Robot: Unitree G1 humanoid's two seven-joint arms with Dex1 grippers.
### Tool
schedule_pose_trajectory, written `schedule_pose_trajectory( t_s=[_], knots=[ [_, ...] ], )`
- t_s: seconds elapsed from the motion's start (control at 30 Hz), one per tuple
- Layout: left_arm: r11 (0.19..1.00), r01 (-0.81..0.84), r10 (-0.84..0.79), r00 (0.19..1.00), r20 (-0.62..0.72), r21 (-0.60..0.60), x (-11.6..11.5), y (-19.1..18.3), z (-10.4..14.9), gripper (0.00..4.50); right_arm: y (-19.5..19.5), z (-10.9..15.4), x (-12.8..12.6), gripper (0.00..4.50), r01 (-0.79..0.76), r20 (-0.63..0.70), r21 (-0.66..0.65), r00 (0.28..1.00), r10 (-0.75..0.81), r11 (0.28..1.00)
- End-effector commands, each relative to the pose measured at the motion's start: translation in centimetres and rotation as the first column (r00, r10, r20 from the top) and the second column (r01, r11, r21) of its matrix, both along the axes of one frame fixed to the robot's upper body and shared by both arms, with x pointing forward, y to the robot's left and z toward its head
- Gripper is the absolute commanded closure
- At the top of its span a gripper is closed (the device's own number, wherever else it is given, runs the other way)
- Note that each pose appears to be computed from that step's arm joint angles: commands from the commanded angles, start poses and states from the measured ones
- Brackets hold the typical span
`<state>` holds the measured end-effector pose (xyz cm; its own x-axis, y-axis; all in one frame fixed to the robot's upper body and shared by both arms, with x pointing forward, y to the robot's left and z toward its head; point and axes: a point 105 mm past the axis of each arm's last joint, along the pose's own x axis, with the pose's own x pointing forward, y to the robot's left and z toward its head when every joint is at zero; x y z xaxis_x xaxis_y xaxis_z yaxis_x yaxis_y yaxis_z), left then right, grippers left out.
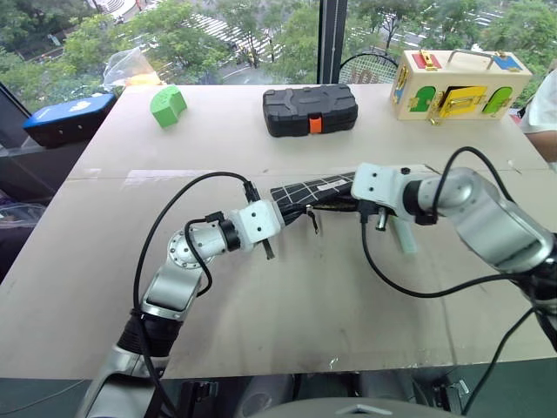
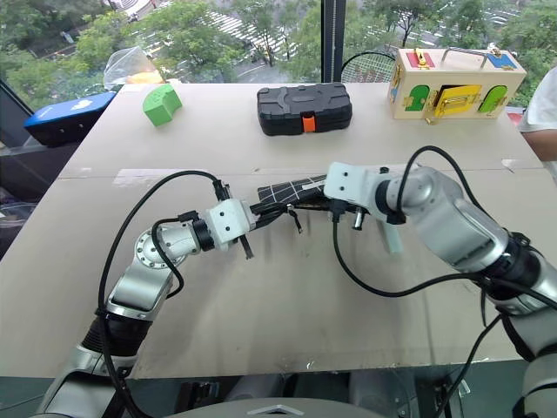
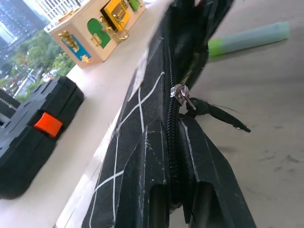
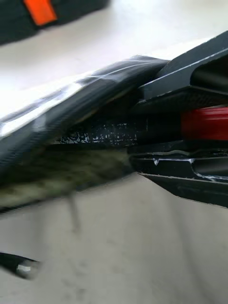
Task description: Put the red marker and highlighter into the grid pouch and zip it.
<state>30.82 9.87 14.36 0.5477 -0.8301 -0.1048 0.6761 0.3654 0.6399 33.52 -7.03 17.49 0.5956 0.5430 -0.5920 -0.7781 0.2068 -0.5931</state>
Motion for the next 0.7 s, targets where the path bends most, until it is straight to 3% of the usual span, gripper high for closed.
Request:
schedule_pose_trajectory(
  t_s=[0.03, 0.07, 0.13, 0.23, 0.47, 0.57, 0.7],
  knots=[
    [0.999, 0.03, -0.028, 0.998, 0.053, -0.028, -0.5, -1.0, 1.2, 4.5, 2.1, 0.8, 1.1, 4.24, -0.055, 0.049, 0.045, 0.997, 0.053, 0.997],
    [0.999, 0.021, -0.019, 0.999, 0.045, -0.039, -0.4, -0.9, 1.3, 4.5, 2.0, 0.4, 1.2, 3.44, -0.057, 0.043, 0.043, 0.998, 0.055, 0.997],
    [0.998, -0.005, 0.007, 1.0, 0.023, -0.06, -0.2, -0.4, 1.3, 4.5, 1.4, 0.6, 1.6, 2.83, -0.044, 0.075, 0.053, 0.996, 0.04, 0.998],
    [0.994, -0.066, 0.064, 0.998, -0.02, -0.085, 0.5, 0.7, 1.2, 4.5, 0.6, 2.2, 0.6, 1.31, -0.045, 0.077, 0.135, 0.996, 0.035, 0.99],
    [0.983, -0.163, 0.156, 0.985, -0.076, -0.088, 1.9, 2.6, 1.0, 4.5, -2.5, 5.2, -4.9, 1.31, 0.052, -0.161, 0.462, 0.987, 0.026, 0.885],
    [0.98, -0.184, 0.18, 0.982, -0.058, -0.075, 2.5, 3.2, 1.4, 4.5, -5.4, 2.7, -4.4, 1.31, 0.291, -0.202, 0.452, 0.954, -0.222, 0.843],
    [0.977, -0.202, 0.199, 0.979, -0.041, -0.067, 3.0, 3.6, 1.7, 4.5, -8.4, -1.0, -2.6, 1.31, 0.581, -0.224, 0.439, 0.809, -0.543, 0.686]
  ],
)
